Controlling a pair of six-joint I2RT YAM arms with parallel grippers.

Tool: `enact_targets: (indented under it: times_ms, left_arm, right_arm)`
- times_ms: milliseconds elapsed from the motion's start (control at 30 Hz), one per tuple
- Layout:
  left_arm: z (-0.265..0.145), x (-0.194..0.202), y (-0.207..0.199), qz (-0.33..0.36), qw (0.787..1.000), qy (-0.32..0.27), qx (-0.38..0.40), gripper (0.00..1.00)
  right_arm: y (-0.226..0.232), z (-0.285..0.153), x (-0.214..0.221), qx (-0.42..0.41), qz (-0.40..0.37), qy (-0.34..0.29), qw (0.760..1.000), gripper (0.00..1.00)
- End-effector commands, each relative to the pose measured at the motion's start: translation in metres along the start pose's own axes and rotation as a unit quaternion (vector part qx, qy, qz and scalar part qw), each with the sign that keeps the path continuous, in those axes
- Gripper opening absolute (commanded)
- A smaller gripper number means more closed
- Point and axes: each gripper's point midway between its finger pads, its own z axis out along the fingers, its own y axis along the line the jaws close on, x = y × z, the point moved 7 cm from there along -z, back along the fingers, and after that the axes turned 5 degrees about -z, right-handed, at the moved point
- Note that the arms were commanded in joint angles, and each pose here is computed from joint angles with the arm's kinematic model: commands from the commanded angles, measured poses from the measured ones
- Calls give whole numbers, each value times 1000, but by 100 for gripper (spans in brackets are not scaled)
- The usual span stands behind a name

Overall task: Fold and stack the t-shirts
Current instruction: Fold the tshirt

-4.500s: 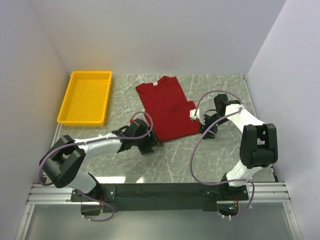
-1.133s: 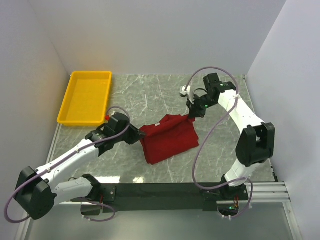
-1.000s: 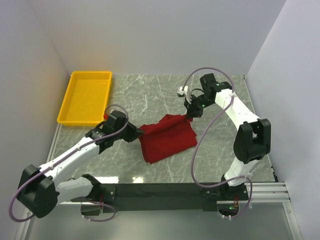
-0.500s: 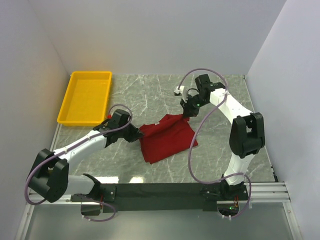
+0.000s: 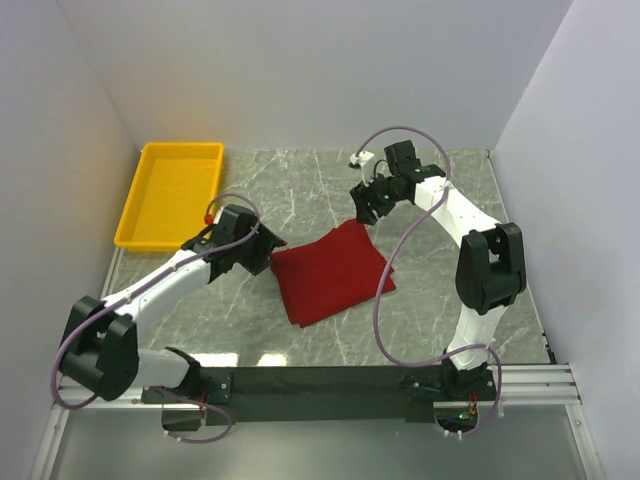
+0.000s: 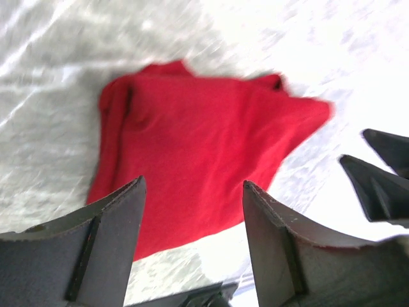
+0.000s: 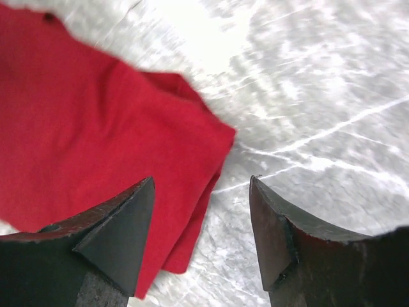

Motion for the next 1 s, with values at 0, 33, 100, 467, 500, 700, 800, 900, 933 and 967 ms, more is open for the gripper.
enact_targets:
  times_ms: [0, 33, 100, 467, 500, 700, 800, 900, 933, 967]
  left_arm:
    - [-29, -16, -19, 19, 997, -65, 35, 67]
    - [-33, -17, -19, 22, 997, -67, 44, 67]
    - [-40, -13, -15, 29, 996, -55, 62, 66]
    - [-38, 32, 37, 36, 991, 39, 127, 62]
    - [-38, 32, 36, 31, 989, 39, 136, 62]
    - [-26, 38, 19, 37, 981, 58, 183, 61]
    - [-12, 40, 5, 46, 979, 67, 188, 62]
    - [7, 40, -10, 53, 980, 70, 177, 61]
    - [12, 40, -12, 53, 982, 71, 169, 61]
    - [15, 38, -20, 52, 982, 68, 171, 61]
  right_arm:
    - [-6, -23, -26, 61, 42, -58, 996, 68]
    - [-3, -23, -21, 53, 44, -55, 996, 67]
    - [4, -23, -12, 36, 42, -52, 997, 65]
    - [31, 4, 23, -159, 96, -5, 983, 0]
    - [28, 6, 16, -161, 102, -17, 982, 0]
    - [22, 37, 9, -210, 205, -7, 956, 0]
    - [17, 50, 12, -209, 245, 0, 947, 0]
    - [11, 63, 15, -187, 278, 11, 942, 0]
    - [9, 65, 15, -180, 292, 14, 939, 0]
    - [6, 70, 17, -173, 300, 20, 938, 0]
